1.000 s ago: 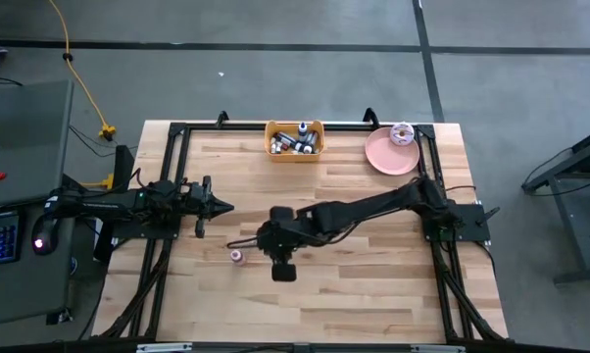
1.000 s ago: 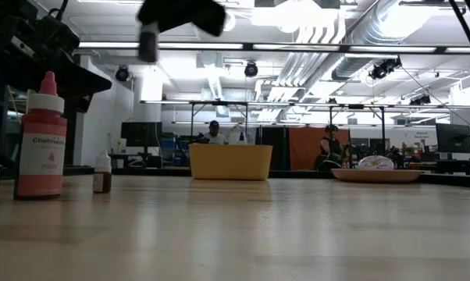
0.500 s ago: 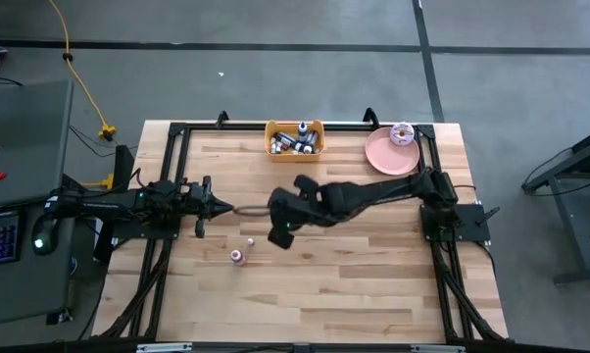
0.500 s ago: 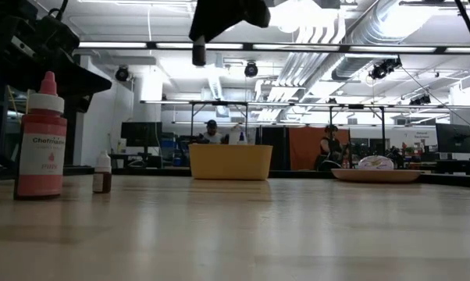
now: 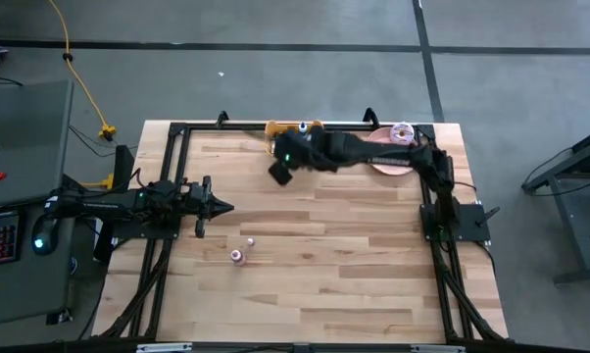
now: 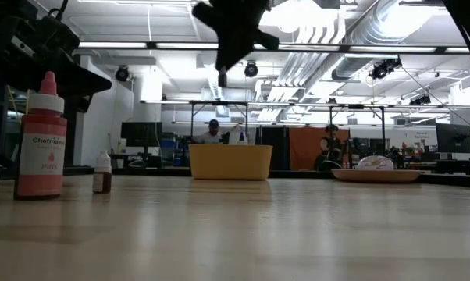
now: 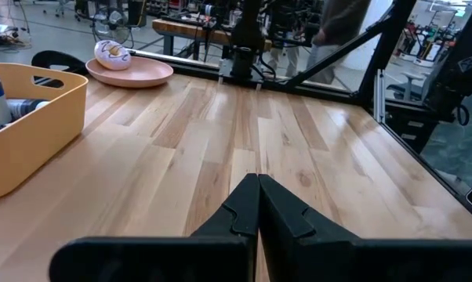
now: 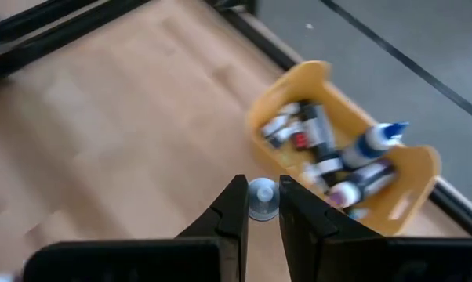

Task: Pick & Place food coloring
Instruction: Put the small violet food coloring bottle into the yellow bin

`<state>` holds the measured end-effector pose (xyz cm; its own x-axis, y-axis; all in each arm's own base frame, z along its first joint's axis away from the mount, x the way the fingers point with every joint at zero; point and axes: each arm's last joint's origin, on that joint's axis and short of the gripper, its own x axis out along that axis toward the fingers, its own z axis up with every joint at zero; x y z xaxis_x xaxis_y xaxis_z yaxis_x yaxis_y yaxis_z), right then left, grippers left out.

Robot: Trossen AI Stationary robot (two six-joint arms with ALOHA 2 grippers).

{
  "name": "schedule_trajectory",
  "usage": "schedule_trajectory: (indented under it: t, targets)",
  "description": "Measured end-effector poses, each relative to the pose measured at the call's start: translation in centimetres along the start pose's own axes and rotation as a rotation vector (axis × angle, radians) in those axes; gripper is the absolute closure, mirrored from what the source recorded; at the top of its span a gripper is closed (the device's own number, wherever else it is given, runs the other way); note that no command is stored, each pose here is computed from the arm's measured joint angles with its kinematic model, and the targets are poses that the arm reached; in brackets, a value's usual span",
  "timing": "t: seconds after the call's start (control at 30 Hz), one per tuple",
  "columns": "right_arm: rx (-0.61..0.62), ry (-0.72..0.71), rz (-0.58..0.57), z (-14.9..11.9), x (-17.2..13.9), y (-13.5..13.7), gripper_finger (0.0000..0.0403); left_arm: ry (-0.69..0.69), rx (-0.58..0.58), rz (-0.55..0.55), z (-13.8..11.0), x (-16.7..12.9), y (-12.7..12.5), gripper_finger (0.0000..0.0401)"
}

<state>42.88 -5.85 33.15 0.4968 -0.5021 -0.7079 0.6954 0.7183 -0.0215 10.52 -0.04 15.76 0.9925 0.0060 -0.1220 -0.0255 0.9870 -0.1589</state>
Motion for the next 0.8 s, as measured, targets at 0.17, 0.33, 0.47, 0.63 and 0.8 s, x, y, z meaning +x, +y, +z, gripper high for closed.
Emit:
schedule_trajectory:
  t: [0.17,0.33,0.47,0.63,0.8]
  targets:
    - [0.062,0.004,-0.053,1.4,1.5,-2.9,0.036,0.0,0.0,0.0,0.0,0.0,0.0,0.04]
    - [0.146,-0.007,-0.041,2.5,3.8,-4.8,0.036,0.0,0.0,0.001,0.0,0.0,0.0,0.04]
    - [0.188,-0.018,-0.04,2.9,6.8,-5.8,0.036,0.0,0.0,0.001,0.0,0.0,0.0,0.04]
    - [0.224,-0.027,-0.068,2.7,9.8,-6.5,0.036,0.0,0.0,0.0,0.0,0.0,0.0,0.04]
    - [0.295,-0.048,-0.089,2.3,12.5,-6.7,0.036,0.0,0.0,0.001,0.0,0.0,0.0,0.04]
